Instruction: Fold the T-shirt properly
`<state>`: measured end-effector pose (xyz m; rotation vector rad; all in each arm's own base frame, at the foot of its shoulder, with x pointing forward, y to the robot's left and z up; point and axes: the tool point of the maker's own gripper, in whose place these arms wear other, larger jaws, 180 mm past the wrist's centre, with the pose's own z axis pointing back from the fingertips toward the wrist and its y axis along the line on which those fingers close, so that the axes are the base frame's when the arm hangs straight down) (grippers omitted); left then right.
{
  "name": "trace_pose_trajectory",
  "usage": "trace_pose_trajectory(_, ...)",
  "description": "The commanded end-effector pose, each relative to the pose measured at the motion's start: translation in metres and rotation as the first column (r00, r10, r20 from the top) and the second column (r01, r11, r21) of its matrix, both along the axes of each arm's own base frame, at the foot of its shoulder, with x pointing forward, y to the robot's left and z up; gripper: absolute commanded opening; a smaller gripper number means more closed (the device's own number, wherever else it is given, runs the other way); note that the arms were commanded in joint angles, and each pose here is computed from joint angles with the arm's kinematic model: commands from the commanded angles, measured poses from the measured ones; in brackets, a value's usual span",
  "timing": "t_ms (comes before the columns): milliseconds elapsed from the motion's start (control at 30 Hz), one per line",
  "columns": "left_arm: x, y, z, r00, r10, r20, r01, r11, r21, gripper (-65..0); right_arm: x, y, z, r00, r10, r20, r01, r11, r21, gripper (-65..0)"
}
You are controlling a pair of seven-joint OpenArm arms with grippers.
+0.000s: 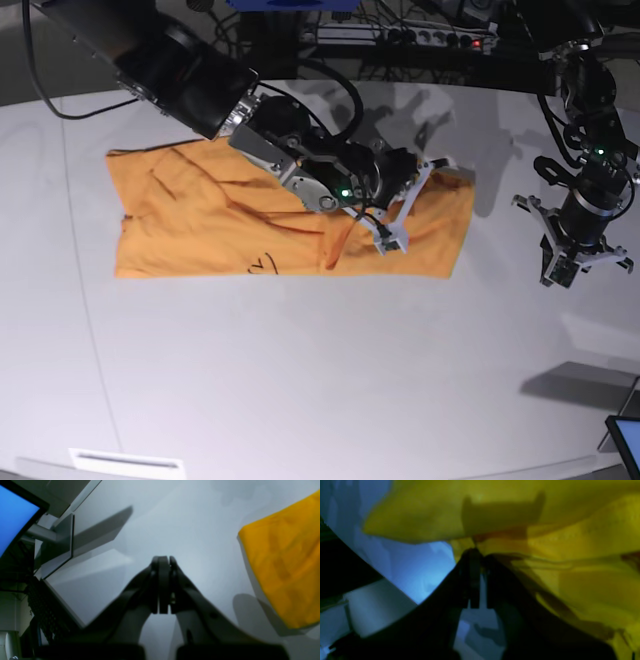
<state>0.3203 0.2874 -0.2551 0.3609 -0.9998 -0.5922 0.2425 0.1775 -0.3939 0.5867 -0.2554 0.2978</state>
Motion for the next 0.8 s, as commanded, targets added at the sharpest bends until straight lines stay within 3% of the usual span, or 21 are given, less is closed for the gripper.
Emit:
trace_pose_trajectory(0, 0.004, 0.003, 0.014, 0.999, -0.003, 0.042, 0.002, 1.0, 0.018, -65.0, 0.016, 0.006, 0.021, 0.999, -0.007, 0.035, 0.006, 0.999, 0.042, -63.5)
trace_pose_trajectory(167, 0.003, 0.014, 0.013, 0.999, 0.025, 0.029, -0.027, 0.996, 0.09, -65.0, 0.023, -0.002, 0.039, 1.0, -0.025, -0.006, 0.025, 0.997, 0.075, -63.5)
trace_pose_trajectory(400, 0.004, 0.014, 0.014, 0.999, 0.024, 0.03, -0.027, 0.995, 0.095, -65.0, 0.02, -0.01, 0.047, 0.991, -0.095, -0.096, 0.101, 0.993, 0.059, -63.5)
trace_pose_trajectory(567, 0.004, 0.013, 0.014, 0.999, 0.021, 0.03, -0.024, 0.995, 0.094, -65.0, 0.004, -0.009, 0.056, 0.985, -0.081, -0.152, 0.093, 0.993, 0.076, -63.5)
trace_pose_trajectory(767, 0.004, 0.012, 0.013, 0.999, 0.02, 0.029, -0.022, 0.995, 0.093, -65.0, 0.002, -0.022, 0.066, 0.952, -0.168, -0.257, 0.201, 0.974, 0.107, -63.5)
